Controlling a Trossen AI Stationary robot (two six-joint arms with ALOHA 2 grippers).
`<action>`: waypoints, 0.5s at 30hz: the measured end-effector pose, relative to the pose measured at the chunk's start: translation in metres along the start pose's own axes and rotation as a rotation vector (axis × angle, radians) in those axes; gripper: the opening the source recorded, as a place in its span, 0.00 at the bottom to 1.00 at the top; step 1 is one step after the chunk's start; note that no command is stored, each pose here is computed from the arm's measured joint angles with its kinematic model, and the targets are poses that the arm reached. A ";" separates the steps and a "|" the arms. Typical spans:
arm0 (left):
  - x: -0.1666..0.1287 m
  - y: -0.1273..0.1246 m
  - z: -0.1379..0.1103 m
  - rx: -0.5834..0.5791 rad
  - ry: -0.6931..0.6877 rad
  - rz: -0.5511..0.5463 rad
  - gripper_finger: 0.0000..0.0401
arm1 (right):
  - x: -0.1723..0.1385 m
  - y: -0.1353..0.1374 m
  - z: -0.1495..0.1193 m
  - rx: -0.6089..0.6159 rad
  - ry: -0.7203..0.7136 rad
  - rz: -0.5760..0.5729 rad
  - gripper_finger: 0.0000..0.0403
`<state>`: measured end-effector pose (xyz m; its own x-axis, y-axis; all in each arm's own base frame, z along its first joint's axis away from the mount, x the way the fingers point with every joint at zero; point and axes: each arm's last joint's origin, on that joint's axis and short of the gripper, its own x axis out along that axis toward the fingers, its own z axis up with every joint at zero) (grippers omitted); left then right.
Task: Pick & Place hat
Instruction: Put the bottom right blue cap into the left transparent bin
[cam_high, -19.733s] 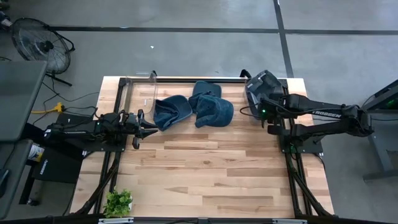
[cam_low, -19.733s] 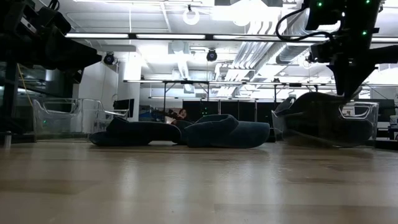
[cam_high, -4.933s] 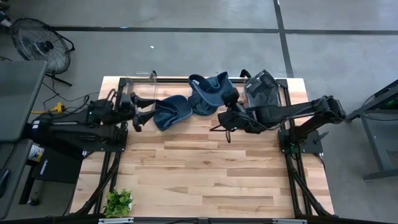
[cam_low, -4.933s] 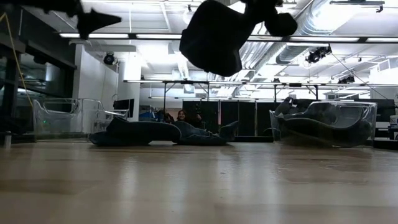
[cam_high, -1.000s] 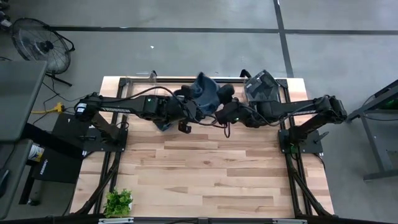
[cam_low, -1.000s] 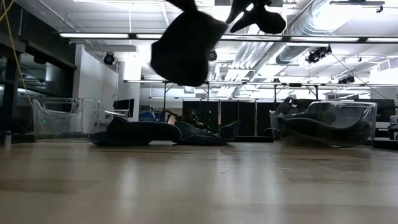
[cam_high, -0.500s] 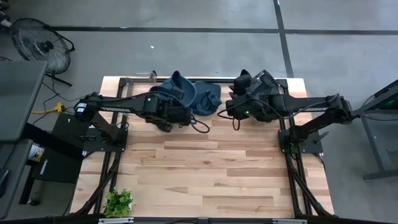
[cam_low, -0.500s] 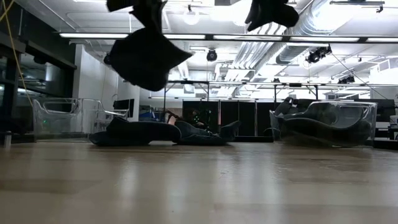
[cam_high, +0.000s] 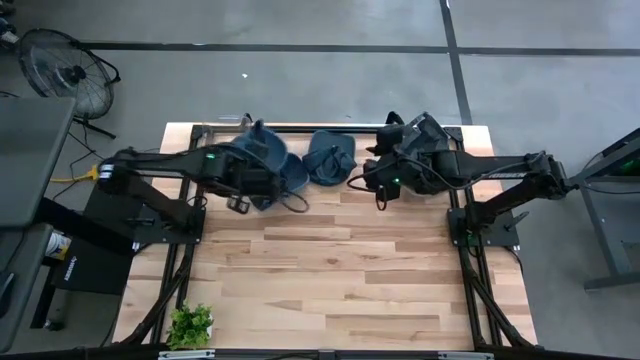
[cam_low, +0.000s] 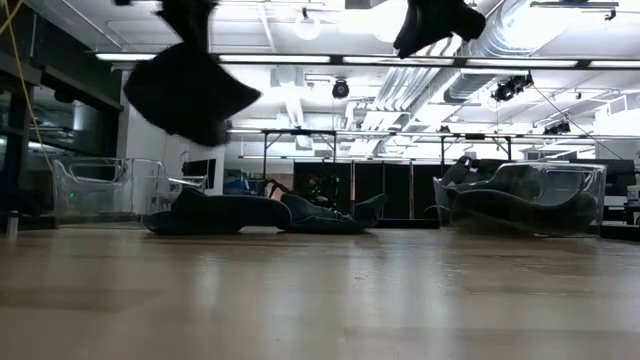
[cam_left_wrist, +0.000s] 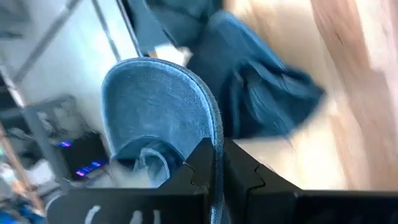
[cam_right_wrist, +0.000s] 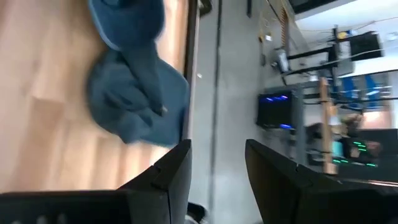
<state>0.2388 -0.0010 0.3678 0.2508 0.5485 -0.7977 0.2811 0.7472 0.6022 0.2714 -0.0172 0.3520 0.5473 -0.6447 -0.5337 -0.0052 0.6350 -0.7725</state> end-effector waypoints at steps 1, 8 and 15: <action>-0.001 -0.002 -0.005 -0.024 -0.009 0.001 0.02 | 0.000 0.000 0.001 0.022 -0.012 0.013 0.36; 0.000 -0.013 -0.039 -0.265 -0.118 0.128 0.02 | 0.002 -0.004 0.004 0.144 -0.065 0.019 0.36; 0.010 -0.029 -0.057 -0.086 -0.108 0.081 0.02 | 0.007 -0.008 0.005 0.269 -0.128 0.107 0.36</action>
<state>0.1803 0.0042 0.3400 0.3692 0.5679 -0.7356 0.1766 0.7342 0.6555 0.2792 -0.0243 0.3560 0.6564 -0.5202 -0.5465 0.1435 0.7971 -0.5865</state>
